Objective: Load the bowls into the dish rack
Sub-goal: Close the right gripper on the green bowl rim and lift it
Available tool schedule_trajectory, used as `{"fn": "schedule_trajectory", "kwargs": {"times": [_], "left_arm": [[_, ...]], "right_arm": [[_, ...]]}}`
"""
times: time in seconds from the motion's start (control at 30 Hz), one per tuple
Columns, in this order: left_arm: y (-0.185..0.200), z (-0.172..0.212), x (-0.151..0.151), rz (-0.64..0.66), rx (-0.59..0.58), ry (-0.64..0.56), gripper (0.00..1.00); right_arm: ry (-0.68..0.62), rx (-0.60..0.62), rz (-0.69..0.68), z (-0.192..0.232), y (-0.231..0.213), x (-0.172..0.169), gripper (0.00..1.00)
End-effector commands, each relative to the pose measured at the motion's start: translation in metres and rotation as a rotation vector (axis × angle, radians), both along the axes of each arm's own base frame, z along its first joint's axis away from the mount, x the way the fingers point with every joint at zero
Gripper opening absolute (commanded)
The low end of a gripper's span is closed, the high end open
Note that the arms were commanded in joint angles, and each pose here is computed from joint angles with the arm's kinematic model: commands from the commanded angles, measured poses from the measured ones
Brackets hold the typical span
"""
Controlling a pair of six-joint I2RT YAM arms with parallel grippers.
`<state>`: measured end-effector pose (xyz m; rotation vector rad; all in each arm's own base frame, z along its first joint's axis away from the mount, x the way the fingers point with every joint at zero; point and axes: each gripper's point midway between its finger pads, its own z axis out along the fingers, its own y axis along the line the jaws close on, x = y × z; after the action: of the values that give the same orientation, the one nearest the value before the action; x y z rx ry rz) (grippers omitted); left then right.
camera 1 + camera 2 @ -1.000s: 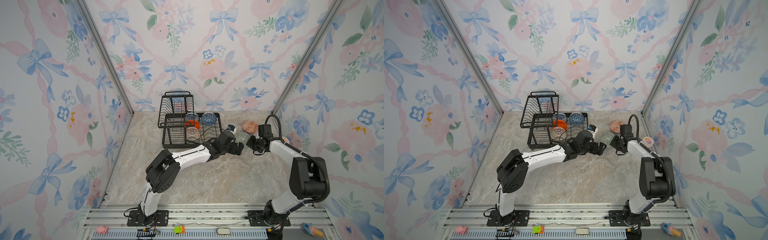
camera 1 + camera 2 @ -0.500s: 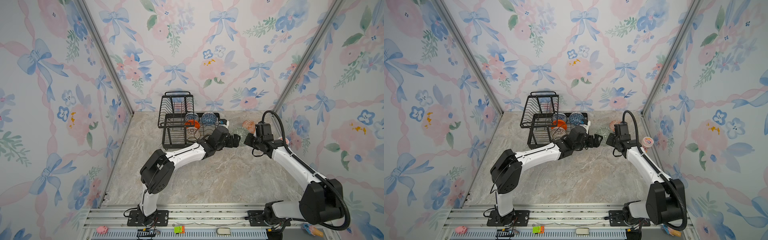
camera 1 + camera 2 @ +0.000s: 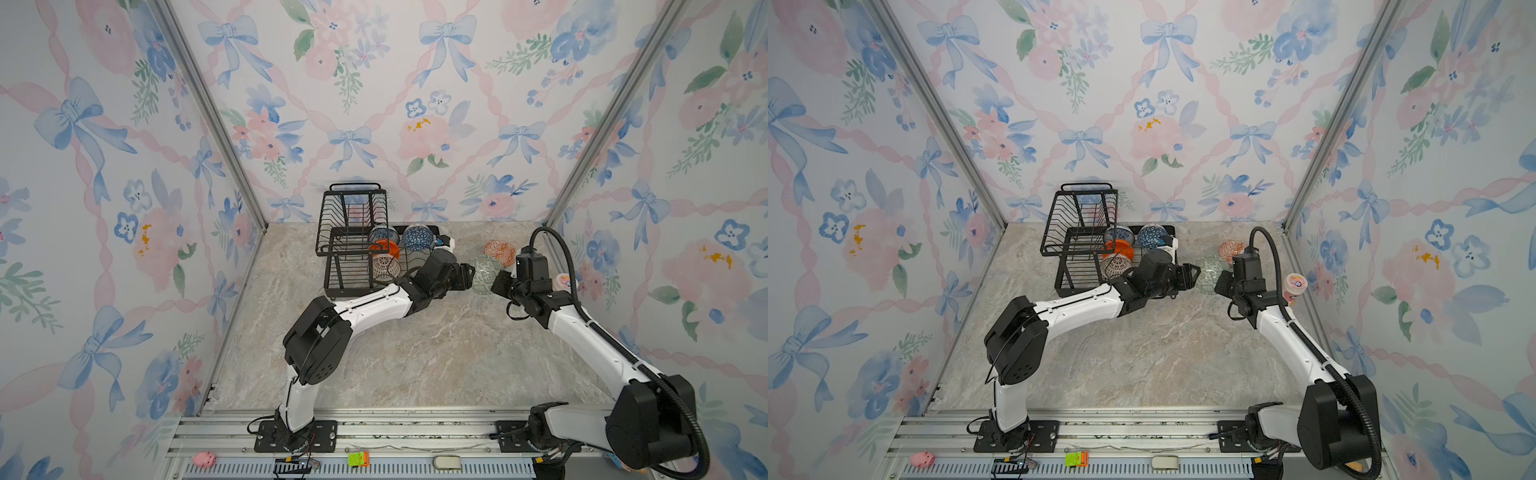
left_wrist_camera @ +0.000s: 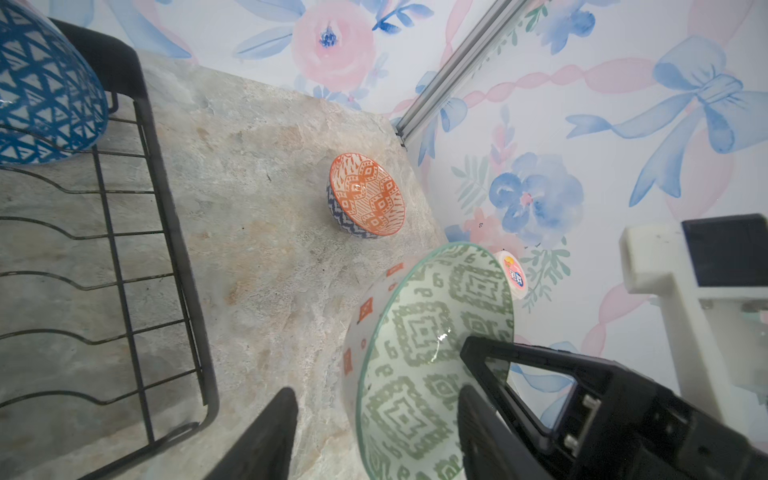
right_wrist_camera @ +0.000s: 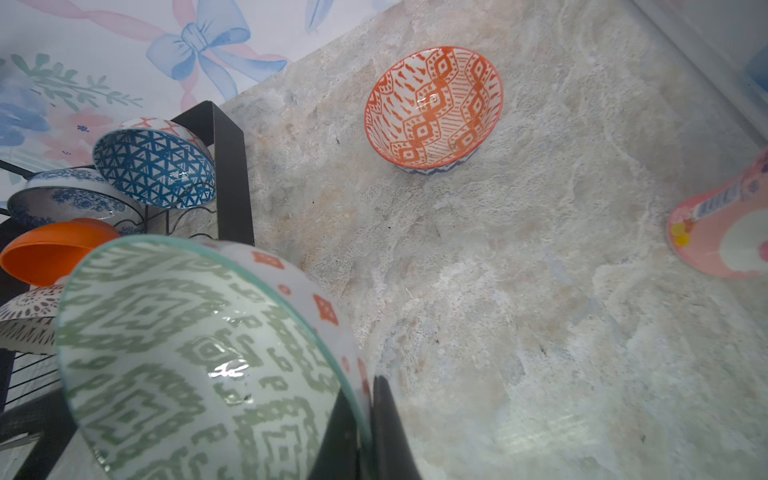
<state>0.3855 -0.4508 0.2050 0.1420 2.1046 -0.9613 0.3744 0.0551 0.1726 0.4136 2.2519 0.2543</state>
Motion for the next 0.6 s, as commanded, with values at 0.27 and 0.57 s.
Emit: {"fn": "schedule_trajectory", "kwargs": {"times": [0.27,0.57], "left_arm": [[-0.013,-0.014,0.007,-0.011,-0.003,0.022,0.41],[-0.02,-0.018,0.005,-0.018,-0.004,0.023,0.31]], "right_arm": [[-0.142,0.06,-0.006,0.029,0.001,0.004,0.0],[-0.205,0.09,0.013,0.039,0.005,0.0,0.0]]}}
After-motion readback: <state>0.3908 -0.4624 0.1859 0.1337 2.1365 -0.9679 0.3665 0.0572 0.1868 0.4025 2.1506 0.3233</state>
